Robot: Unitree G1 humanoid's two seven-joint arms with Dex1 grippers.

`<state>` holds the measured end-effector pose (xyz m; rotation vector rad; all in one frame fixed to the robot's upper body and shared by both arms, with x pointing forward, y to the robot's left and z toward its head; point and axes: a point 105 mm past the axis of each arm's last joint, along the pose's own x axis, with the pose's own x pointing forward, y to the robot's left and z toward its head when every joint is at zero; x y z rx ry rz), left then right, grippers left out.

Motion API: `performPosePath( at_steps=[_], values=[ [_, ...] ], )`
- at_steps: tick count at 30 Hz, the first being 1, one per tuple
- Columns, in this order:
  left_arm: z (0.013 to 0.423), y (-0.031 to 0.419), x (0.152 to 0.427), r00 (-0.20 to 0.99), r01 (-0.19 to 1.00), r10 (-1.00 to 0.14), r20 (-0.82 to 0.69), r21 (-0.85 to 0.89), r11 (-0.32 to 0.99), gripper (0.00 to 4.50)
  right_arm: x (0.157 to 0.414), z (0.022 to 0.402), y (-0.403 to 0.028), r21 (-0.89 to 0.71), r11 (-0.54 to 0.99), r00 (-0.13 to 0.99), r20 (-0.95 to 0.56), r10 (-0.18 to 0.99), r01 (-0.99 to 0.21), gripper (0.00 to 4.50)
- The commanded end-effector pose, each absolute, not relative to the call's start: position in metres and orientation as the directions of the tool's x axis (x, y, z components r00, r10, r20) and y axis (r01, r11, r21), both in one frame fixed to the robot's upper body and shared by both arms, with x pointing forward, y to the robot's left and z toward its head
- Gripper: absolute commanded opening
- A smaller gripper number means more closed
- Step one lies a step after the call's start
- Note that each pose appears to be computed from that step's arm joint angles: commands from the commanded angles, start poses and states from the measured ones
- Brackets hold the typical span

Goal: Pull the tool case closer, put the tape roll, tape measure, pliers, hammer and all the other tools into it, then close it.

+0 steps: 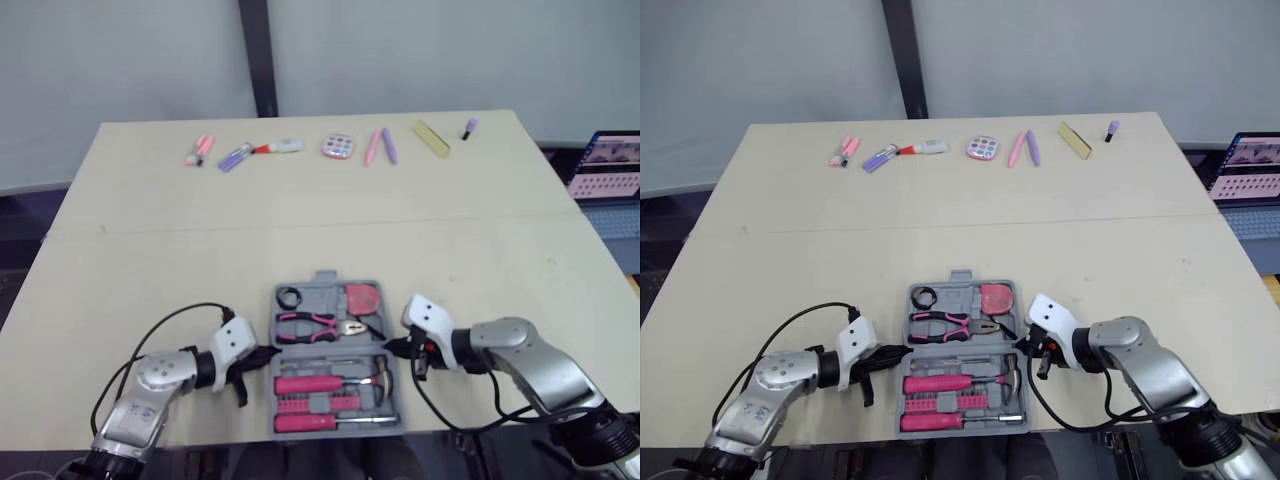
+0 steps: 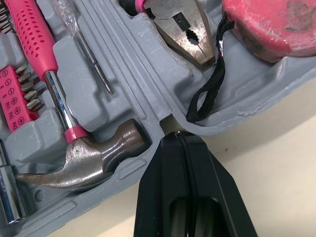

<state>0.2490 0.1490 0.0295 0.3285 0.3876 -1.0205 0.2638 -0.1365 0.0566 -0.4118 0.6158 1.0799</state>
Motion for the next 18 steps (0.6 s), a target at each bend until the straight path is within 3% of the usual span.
performPosePath(
  at_steps=[1, 7, 9, 13, 15, 18],
  values=[
    [0.034, 0.165, 0.246, 0.498, 0.85, -0.729, -0.469, 0.095, 0.519, 0.05, 0.263, 0.064, -0.141, -0.031, 0.405, 0.33, -0.638, 0.695, -0.914, 0.0],
    [0.048, 0.194, 0.248, 0.554, 0.815, -0.684, -0.475, 0.141, 0.562, 0.05, 0.268, 0.07, -0.162, -0.059, 0.453, 0.38, -0.644, 0.664, -0.89, 0.0],
    [0.068, 0.195, 0.243, 0.543, 0.83, -0.732, -0.411, 0.135, 0.54, 0.05, 0.269, 0.079, -0.167, -0.055, 0.468, 0.397, -0.623, 0.674, -0.882, 0.0],
    [0.106, 0.176, 0.215, 0.407, 0.911, -0.87, -0.278, 0.055, 0.408, 0.05, 0.273, 0.098, -0.172, -0.025, 0.497, 0.422, -0.567, 0.707, -0.867, 0.0],
    [0.113, 0.164, 0.195, 0.306, 0.95, -0.913, -0.271, 0.022, 0.312, 0.05, 0.278, 0.108, -0.17, -0.01, 0.503, 0.432, -0.525, 0.733, -0.865, 0.0],
    [0.111, 0.154, 0.187, 0.254, 0.966, -0.924, -0.285, 0.032, 0.255, 0.05, 0.286, 0.113, -0.166, 0.005, 0.515, 0.446, -0.493, 0.747, -0.857, 0.0]
  ],
)
